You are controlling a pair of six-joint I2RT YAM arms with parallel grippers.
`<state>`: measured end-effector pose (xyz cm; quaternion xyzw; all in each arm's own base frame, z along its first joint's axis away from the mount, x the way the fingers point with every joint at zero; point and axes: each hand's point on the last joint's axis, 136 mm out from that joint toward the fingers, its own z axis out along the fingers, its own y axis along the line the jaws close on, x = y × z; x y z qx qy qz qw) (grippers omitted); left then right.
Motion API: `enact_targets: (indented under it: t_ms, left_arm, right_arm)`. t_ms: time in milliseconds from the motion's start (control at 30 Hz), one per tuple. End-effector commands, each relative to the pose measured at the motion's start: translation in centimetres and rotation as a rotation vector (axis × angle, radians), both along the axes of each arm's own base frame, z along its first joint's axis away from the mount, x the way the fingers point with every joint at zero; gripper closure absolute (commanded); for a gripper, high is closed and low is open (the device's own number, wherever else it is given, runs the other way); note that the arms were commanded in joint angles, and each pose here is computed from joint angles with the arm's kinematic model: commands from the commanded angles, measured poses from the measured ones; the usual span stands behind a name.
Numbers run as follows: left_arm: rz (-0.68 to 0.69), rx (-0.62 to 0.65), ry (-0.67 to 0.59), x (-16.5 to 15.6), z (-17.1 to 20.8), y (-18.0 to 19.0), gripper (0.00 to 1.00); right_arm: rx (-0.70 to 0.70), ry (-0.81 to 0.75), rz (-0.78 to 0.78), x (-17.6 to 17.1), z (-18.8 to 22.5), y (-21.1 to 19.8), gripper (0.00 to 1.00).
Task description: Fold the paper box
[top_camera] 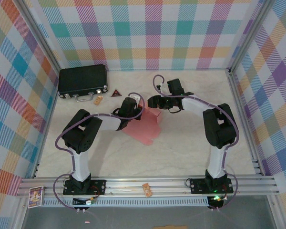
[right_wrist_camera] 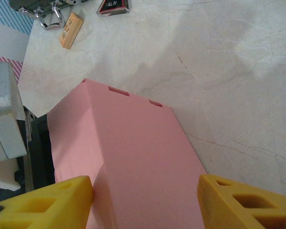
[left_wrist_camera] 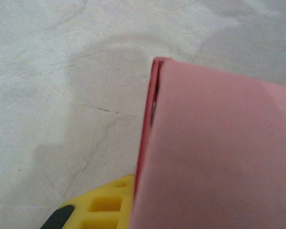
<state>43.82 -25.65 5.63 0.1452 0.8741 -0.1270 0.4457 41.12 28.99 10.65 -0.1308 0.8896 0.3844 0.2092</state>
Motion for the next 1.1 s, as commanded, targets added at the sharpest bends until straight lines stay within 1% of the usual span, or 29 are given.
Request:
enact_targets:
  t_ms: [0, 333, 633, 900, 1067]
  left_arm:
    - [-0.062, -0.025, 0.008, -1.3, -0.1, -1.7, 0.84]
    - [-0.104, 0.009, 0.001, -3.0, 0.5, -0.8, 0.70]
    - [-0.145, 0.036, 0.013, -3.8, 0.6, -0.7, 0.64]
    - [-0.132, 0.076, 0.001, -4.2, 0.9, 0.2, 0.62]
    - [-0.153, 0.055, -0.003, -4.8, 1.2, 0.7, 0.61]
  right_arm:
    - [-0.061, 0.069, 0.005, -1.3, -2.2, 0.5, 0.39]
    - [-0.125, 0.034, -0.052, -0.3, -1.8, -1.0, 0.39]
    - [-0.135, 0.025, -0.066, 0.3, -1.3, -1.4, 0.38]
    - [-0.146, 0.029, -0.075, 0.5, -1.3, -2.0, 0.38]
    - [-0.136, 0.034, -0.062, 0.6, -1.1, -1.9, 0.38]
